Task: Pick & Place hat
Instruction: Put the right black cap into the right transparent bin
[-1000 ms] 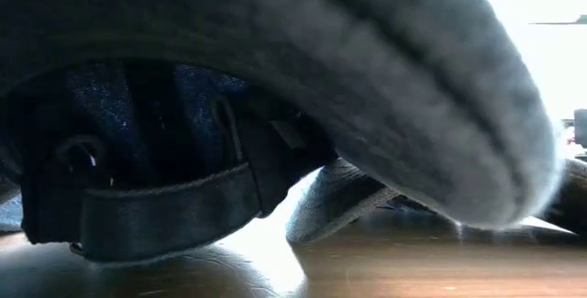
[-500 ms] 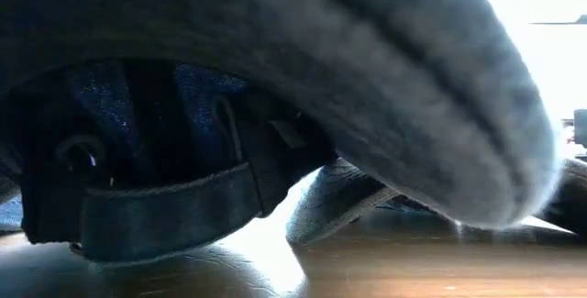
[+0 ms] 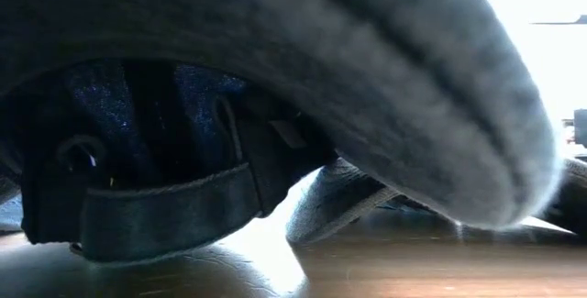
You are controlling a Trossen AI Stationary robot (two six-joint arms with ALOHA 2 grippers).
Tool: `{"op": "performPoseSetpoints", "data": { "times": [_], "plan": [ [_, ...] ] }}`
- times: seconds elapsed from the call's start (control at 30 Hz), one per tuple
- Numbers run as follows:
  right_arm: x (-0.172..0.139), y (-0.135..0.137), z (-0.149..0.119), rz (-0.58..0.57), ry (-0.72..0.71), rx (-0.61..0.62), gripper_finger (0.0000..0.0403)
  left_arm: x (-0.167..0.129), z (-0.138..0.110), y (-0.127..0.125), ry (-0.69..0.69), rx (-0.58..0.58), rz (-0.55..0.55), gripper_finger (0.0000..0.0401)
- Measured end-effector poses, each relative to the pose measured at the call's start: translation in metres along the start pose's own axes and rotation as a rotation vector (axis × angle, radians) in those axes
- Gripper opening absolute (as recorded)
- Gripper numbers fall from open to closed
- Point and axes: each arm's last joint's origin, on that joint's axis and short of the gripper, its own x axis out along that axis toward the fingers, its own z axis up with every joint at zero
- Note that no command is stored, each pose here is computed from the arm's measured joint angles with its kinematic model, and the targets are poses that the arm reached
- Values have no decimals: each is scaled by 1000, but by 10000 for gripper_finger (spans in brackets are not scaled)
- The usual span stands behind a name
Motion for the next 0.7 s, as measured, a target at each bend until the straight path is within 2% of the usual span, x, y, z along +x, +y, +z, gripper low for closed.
{"op": "performPoseSetpoints", "data": {
  "times": [0.17,0.7],
  "plan": [
    [16,-17,2,80,119,-8,8,0,0,0,5,-8,-8,165],
    [33,-77,-8,-49,200,-83,8,0,0,0,11,-17,-18,165]
  ]
}}
